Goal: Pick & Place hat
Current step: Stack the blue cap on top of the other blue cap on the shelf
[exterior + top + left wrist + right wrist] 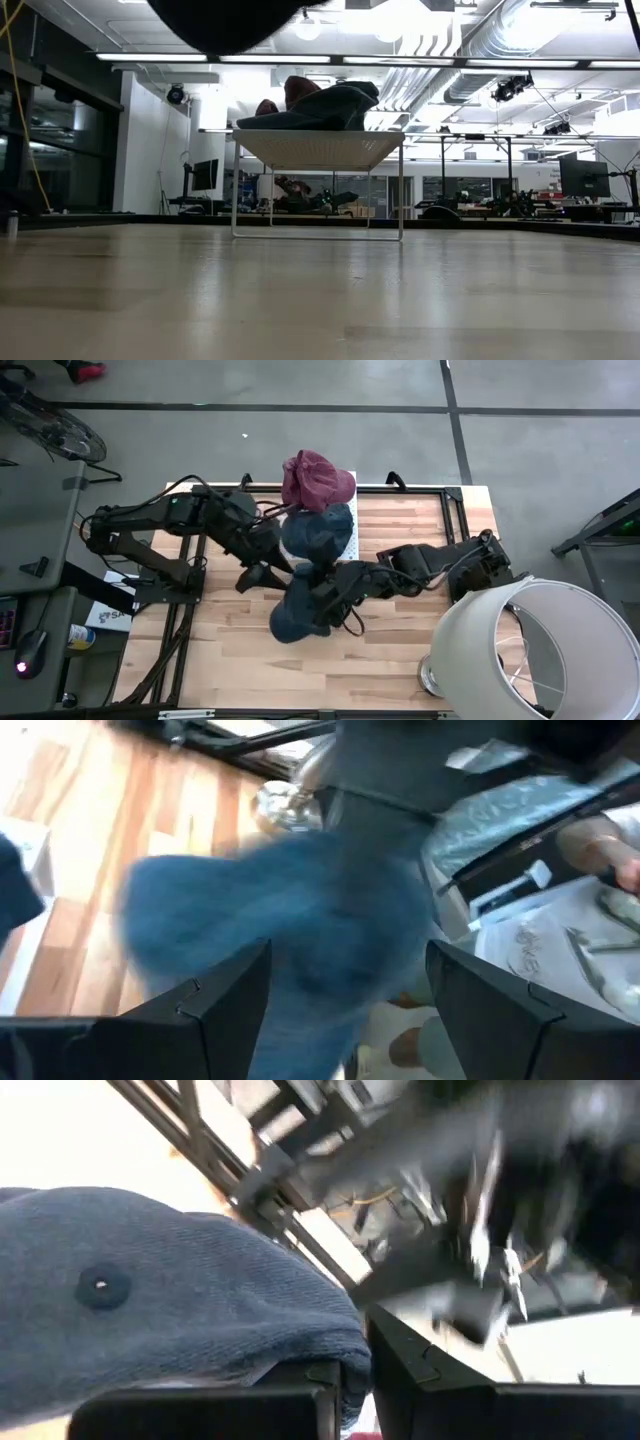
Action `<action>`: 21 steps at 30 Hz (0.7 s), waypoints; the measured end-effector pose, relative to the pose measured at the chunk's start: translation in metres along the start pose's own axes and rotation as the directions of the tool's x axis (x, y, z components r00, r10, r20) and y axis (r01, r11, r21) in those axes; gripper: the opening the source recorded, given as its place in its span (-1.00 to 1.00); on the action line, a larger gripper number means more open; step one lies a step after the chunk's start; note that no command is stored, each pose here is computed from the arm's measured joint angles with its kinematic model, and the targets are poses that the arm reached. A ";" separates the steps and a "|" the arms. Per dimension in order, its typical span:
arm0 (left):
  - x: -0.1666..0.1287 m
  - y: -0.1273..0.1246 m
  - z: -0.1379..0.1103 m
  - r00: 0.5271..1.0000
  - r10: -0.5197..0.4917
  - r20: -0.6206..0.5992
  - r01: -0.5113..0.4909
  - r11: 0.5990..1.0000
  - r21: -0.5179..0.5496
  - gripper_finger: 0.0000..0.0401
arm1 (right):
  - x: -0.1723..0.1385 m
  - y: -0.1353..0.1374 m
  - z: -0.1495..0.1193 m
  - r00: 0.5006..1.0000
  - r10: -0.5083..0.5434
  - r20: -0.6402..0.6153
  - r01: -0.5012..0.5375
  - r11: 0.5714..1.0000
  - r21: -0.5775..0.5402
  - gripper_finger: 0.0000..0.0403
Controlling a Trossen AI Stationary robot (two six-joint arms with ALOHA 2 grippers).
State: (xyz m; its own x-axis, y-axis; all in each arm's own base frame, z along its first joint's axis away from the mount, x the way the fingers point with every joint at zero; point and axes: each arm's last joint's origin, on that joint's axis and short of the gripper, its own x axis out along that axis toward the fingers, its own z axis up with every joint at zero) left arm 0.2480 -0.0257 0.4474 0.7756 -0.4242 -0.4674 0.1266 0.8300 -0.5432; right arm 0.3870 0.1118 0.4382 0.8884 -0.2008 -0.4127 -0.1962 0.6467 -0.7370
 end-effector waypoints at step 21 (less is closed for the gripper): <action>-0.012 0.000 0.002 0.982 0.158 0.099 -0.163 0.986 0.046 0.32 | 0.005 -0.014 -0.001 0.996 -0.084 0.019 0.084 0.996 0.029 -0.90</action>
State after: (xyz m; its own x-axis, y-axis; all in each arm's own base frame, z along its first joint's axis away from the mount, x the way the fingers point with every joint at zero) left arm 0.2399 -0.0202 0.4547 0.8435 -0.2495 -0.4757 0.0267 0.9040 -0.4268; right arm 0.3935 0.1010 0.4454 0.9094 -0.2407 -0.3392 -0.1090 0.6491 -0.7529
